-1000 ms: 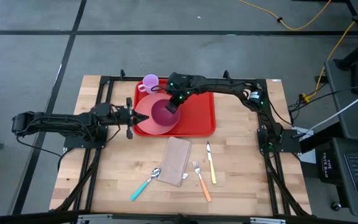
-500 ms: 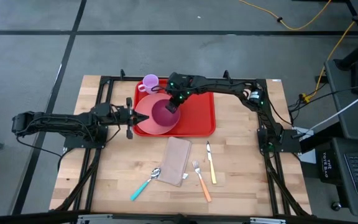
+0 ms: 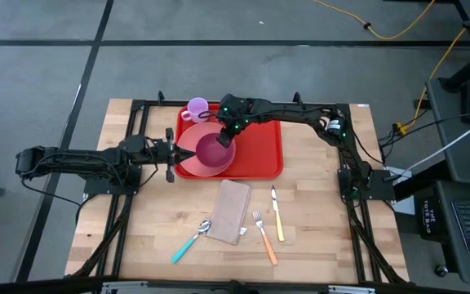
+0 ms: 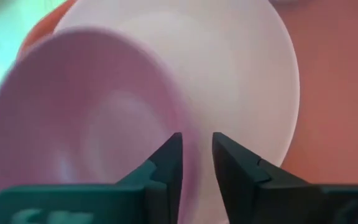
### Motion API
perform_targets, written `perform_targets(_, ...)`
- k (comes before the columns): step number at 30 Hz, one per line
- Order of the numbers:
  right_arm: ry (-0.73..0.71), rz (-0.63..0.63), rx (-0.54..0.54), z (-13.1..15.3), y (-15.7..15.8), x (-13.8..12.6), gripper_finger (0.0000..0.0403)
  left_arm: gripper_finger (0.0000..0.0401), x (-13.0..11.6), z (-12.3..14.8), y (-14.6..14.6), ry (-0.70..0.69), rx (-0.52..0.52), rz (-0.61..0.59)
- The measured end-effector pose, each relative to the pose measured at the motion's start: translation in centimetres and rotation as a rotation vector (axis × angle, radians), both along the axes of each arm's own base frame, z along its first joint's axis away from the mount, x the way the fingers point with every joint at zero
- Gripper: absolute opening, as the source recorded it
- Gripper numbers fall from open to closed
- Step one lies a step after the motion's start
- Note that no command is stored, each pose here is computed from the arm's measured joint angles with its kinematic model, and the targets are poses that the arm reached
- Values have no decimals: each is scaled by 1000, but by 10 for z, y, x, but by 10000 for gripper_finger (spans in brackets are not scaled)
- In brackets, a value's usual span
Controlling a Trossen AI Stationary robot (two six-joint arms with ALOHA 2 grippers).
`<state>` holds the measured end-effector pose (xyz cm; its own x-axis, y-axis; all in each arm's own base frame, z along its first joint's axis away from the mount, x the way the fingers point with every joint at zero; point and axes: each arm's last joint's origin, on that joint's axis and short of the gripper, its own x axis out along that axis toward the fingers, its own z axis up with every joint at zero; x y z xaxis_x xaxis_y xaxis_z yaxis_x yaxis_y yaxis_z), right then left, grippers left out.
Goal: Set up tray
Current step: Put the pink bowl on top of the light orange plate
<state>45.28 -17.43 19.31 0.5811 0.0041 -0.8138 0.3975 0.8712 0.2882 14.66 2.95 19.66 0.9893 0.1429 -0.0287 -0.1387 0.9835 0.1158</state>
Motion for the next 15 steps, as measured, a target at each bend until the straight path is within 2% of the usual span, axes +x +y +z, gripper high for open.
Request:
perform_targets(8,-81,17,-44,5,-3,6,128,3,0,0,0,0,0,0)
perform_targets(15,-112,59,-94,7,-4,9,131,3,0,0,0,0,0,0)
